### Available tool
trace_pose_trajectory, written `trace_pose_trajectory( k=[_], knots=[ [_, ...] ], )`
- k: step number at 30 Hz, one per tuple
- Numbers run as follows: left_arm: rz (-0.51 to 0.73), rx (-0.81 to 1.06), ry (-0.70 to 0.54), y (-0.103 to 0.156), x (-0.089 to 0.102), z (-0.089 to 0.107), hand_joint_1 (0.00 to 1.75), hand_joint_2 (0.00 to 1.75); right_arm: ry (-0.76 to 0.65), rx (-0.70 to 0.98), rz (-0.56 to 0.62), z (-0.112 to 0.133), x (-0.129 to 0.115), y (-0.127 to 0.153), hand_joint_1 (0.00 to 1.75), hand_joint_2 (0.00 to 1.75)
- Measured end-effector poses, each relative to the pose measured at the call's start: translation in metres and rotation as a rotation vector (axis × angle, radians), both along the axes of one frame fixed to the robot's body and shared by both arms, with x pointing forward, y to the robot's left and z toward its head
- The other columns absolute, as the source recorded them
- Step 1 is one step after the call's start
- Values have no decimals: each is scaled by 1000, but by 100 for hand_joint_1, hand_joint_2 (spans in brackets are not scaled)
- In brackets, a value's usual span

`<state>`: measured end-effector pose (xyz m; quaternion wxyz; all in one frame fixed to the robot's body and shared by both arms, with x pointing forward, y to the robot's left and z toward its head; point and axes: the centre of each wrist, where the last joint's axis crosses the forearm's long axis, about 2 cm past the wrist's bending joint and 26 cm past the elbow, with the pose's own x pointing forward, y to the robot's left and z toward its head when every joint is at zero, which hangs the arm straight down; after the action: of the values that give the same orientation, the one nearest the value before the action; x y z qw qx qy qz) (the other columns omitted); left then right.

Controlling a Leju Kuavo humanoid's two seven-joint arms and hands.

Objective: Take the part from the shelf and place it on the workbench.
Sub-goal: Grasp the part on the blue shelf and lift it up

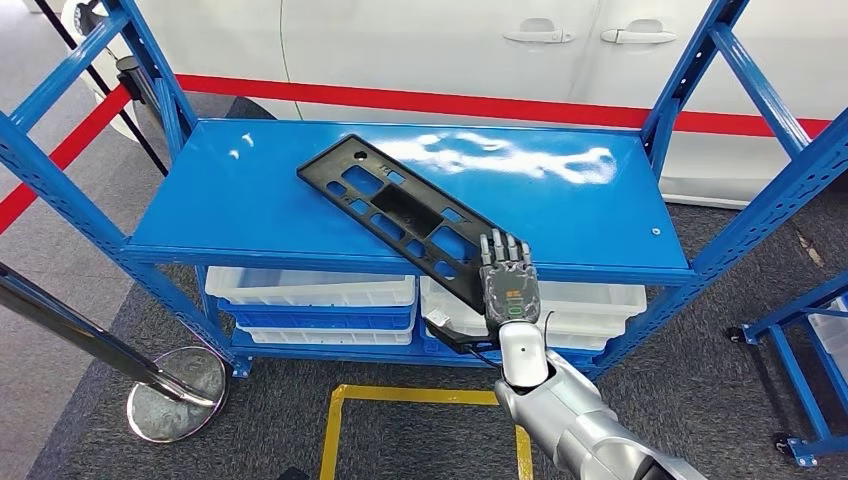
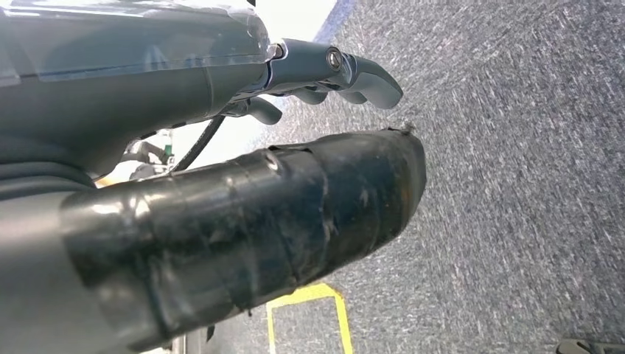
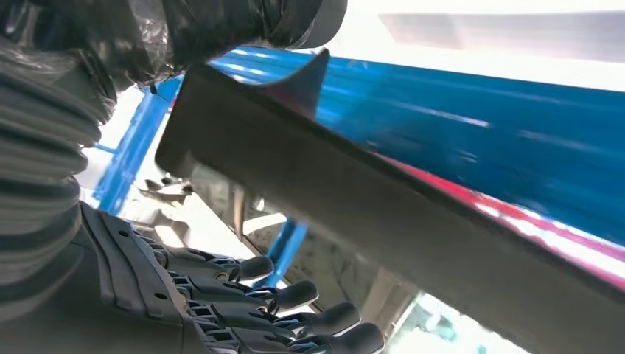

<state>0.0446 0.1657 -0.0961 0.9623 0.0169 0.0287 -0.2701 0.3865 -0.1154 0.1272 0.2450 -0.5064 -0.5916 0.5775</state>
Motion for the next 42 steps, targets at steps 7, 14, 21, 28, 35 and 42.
trace_pose_trajectory(
  k=[7, 14, 21, 28, 35, 42],
  knots=[
    [-10, 0, -8, 1, 0, 0, 0, 0, -15, 14, 65, 1, -2, 4, 45, 175],
    [-10, 1, -9, 1, 1, 0, 0, 0, -18, 22, 79, 2, -4, 9, 45, 175],
    [-10, 1, -9, 1, 1, 0, 0, 0, -17, 23, 80, 2, -4, 10, 132, 175],
    [-12, 3, -11, 1, 1, 0, 0, 0, -28, 36, 112, 4, -6, 17, 172, 175],
    [-14, 5, -13, 1, 1, 0, 0, 0, -56, 73, 140, 12, -9, 31, 175, 175],
    [-9, 5, -15, 2, 1, 0, 0, 0, -60, 76, 152, 14, -9, 33, 175, 175]
  ],
)
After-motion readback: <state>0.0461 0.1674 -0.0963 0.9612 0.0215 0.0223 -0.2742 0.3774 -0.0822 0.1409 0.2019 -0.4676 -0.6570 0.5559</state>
